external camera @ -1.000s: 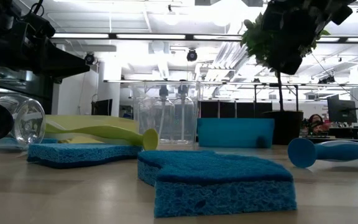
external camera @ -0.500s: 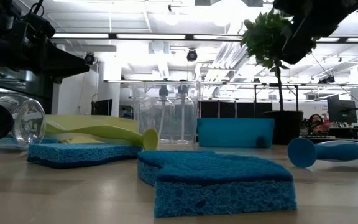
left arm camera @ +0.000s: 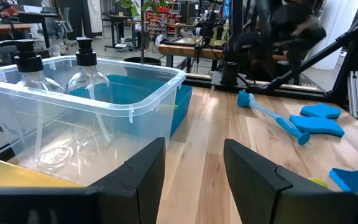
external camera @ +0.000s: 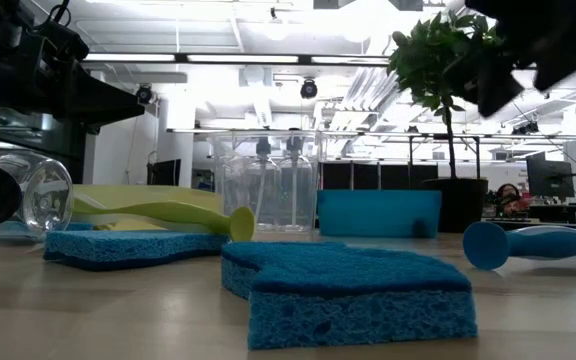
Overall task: Pick & Place Kitchen Sink Supplies
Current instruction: Put the blue dish brush into the blue bin
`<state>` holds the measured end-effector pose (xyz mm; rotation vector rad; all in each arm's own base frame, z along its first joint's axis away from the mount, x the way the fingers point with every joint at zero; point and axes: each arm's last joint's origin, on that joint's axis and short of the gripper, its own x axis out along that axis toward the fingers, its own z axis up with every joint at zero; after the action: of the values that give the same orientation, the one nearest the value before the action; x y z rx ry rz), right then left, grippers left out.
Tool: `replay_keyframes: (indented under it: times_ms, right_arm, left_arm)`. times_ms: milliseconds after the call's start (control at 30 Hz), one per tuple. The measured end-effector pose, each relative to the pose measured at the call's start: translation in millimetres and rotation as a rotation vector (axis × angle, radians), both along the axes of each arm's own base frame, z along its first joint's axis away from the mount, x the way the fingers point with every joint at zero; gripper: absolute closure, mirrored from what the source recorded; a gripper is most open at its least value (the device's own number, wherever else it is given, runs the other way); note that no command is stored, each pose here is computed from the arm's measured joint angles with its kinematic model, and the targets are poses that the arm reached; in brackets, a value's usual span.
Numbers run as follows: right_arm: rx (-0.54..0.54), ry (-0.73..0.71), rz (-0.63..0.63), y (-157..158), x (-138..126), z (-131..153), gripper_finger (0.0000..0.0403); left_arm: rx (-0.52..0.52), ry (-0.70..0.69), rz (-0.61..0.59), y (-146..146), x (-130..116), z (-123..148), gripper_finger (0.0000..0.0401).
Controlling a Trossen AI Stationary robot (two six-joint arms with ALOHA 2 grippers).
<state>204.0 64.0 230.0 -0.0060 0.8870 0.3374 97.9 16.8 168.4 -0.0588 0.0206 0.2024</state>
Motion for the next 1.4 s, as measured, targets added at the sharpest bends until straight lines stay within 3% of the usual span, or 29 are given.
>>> replay_keyframes:
  times_ms: [333, 667, 1400]
  right_arm:
    - [-0.154, 0.094, 0.155, 33, 17, -41, 0.0163]
    - [-0.276, 0.134, 0.199, 49, 27, -72, 0.0162]
    - [-0.288, 0.136, 0.204, 59, 41, -99, 0.0163]
  left_arm:
    - [0.0, 0.0, 0.0, 0, 0, 0, 0.0241]
    - [0.0, 0.0, 0.0, 0, 0, 0, 0.0241]
    - [0.0, 0.0, 0.0, 0, 0, 0, 0.0241]
